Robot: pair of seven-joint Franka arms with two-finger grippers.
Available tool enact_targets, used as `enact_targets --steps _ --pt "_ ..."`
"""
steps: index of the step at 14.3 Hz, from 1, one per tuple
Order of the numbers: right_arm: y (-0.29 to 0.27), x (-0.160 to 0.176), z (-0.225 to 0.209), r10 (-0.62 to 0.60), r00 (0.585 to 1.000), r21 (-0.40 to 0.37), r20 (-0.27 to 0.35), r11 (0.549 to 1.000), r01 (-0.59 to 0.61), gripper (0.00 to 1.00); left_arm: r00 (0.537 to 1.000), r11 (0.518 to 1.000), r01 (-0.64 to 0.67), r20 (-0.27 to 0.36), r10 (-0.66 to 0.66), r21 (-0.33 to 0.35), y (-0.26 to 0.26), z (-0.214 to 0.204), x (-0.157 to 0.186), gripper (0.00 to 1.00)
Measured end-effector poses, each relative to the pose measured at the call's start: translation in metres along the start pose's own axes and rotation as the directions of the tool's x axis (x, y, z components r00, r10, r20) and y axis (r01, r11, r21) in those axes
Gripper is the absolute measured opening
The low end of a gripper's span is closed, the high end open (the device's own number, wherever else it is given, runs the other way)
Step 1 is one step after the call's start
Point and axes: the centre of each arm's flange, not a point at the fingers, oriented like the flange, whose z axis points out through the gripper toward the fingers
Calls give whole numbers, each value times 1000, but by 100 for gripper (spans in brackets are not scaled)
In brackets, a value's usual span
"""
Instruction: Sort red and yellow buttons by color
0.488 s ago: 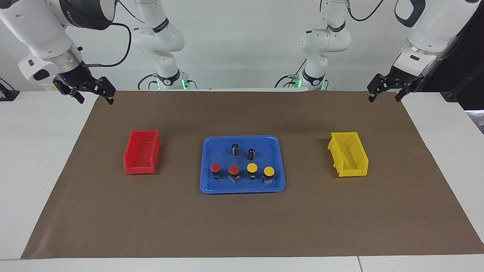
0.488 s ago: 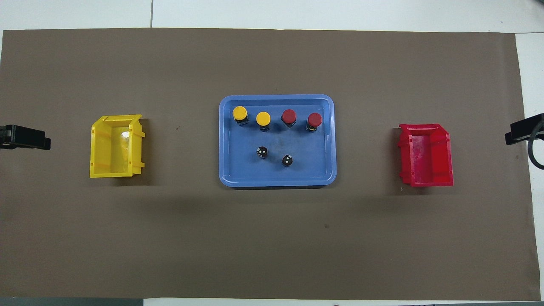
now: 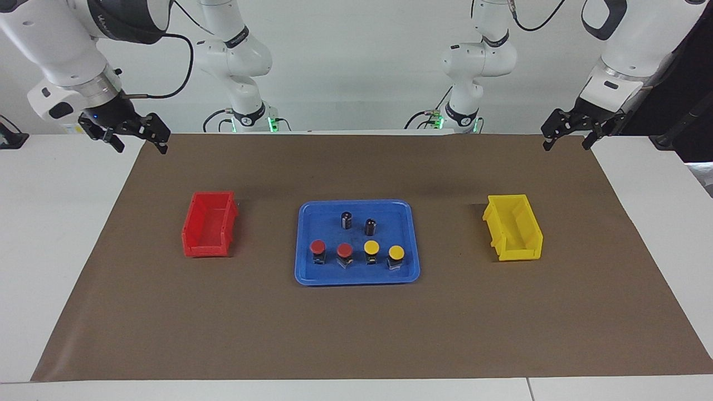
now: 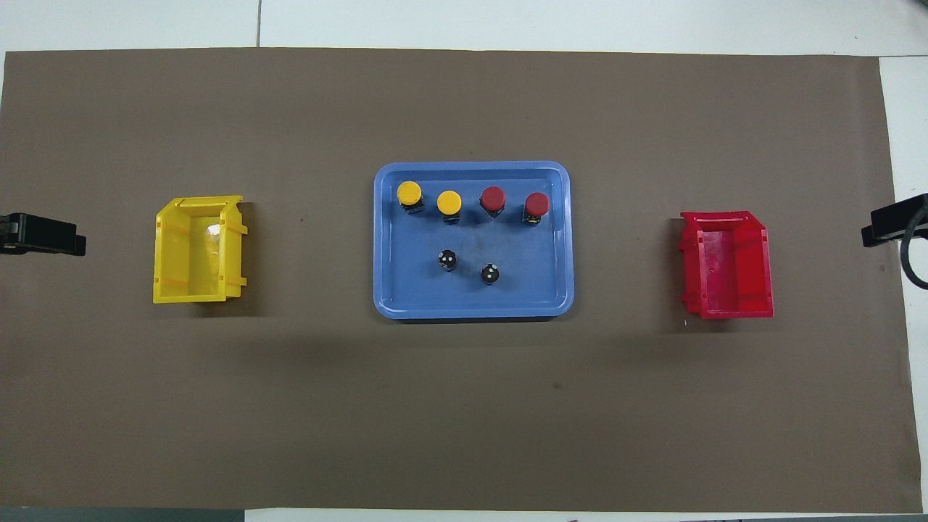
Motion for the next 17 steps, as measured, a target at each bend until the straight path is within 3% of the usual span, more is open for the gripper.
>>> enact_targets --steps 8,12,17 --pt "-24 3 -2 -75 997 27 -16 997 75 100 1000 1000 2 -6 -2 0 -1 -3 0 100" --pt "-97 22 -1 -63 998 29 -21 998 63 100 1000 1000 6 -8 -6 0 -3 -4 -1 100" --pt "-222 88 41 -49 999 46 -13 998 50 100 1000 1000 5 -10 -5 0 -2 -5 -1 100"
